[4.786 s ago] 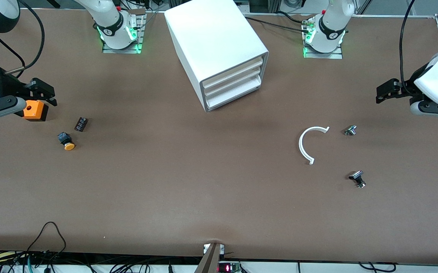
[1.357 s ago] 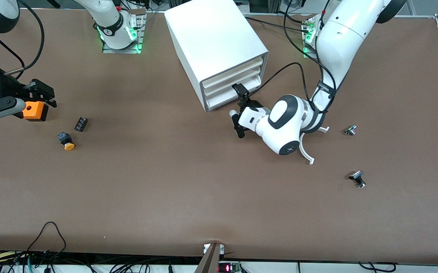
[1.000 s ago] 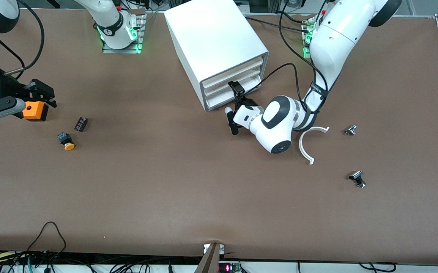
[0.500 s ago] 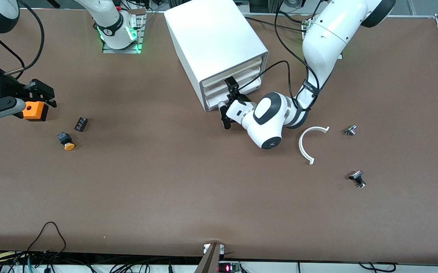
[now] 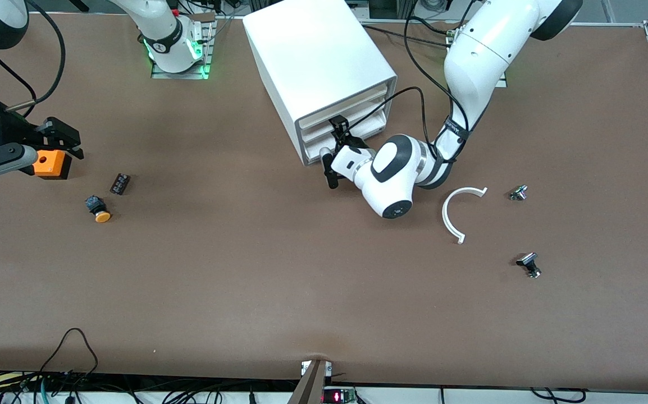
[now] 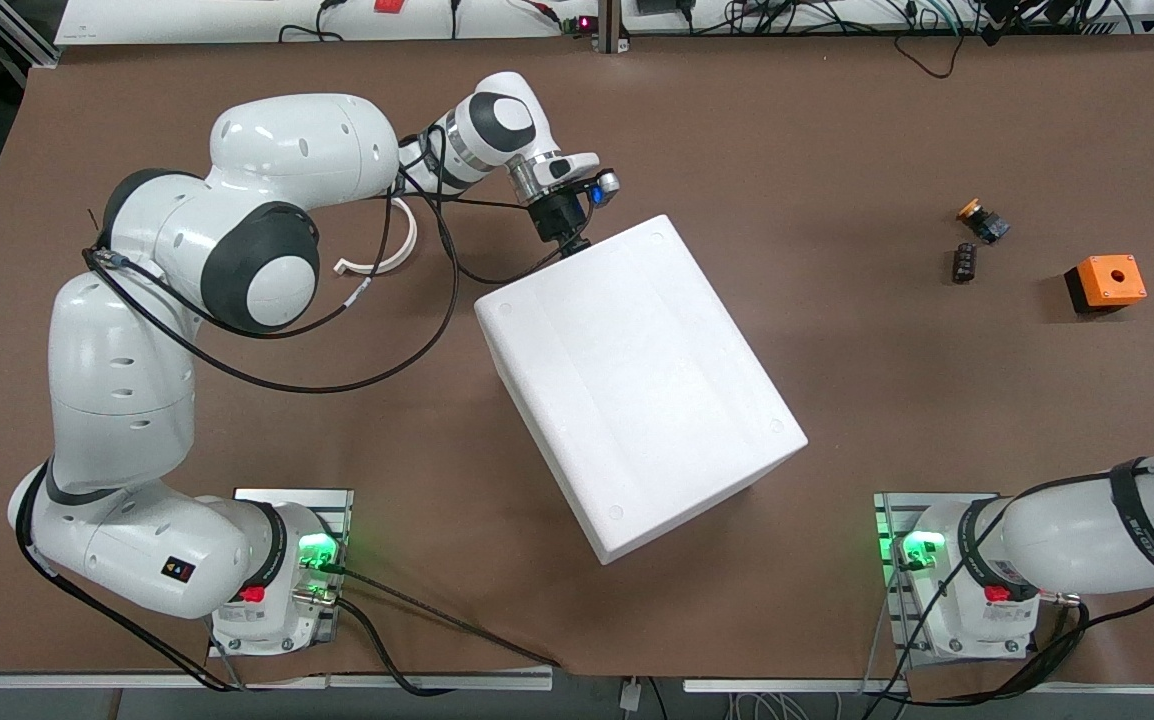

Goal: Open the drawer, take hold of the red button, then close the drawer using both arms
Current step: 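Pull the drawer open with the left gripper, exposing the red button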

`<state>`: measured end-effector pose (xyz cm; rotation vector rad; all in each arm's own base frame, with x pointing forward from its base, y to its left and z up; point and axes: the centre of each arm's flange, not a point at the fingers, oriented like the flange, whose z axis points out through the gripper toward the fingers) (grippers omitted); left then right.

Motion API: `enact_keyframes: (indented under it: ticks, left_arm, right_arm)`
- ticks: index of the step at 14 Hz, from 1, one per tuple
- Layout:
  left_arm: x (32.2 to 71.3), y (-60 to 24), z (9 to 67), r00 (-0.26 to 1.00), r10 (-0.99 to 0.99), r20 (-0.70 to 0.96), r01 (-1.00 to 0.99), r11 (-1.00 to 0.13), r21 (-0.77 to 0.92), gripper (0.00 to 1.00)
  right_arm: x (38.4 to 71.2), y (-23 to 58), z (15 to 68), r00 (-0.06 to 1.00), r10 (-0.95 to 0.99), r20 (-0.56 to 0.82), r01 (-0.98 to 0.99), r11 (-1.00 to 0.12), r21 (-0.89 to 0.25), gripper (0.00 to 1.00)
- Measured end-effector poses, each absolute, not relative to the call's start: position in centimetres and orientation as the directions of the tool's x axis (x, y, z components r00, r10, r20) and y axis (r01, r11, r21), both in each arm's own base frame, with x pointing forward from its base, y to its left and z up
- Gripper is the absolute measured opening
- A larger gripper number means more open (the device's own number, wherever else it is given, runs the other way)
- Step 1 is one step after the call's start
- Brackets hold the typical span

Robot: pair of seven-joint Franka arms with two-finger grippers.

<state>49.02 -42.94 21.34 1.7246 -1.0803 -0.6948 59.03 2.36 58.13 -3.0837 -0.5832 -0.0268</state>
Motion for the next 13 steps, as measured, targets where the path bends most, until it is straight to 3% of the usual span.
enact_keyframes:
  ticks: [1, 7, 13]
  left_arm:
    - [48.9, -43.1, 21.3, 0.446, -0.895, 0.019, -0.354, -0.156, 0.922, 0.30]
    - [49.0, -42.9, 21.2, 0.448, -0.894, 0.017, -0.354, -0.161, 0.921, 0.22]
    - [51.6, -41.1, 21.7, 0.480, -0.877, 0.022, -0.380, -0.185, 0.906, 0.16]
  right_arm:
    - [59.0, 2.4, 58.1, 0.931, 0.365, 0.017, 0.365, -0.931, 0.000, 1.00]
    - [59.0, 2.3, 58.1, 0.931, 0.364, 0.017, 0.364, -0.931, 0.000, 1.00]
    - [59.0, 2.3, 58.1, 0.931, 0.364, 0.017, 0.364, -0.931, 0.000, 1.00]
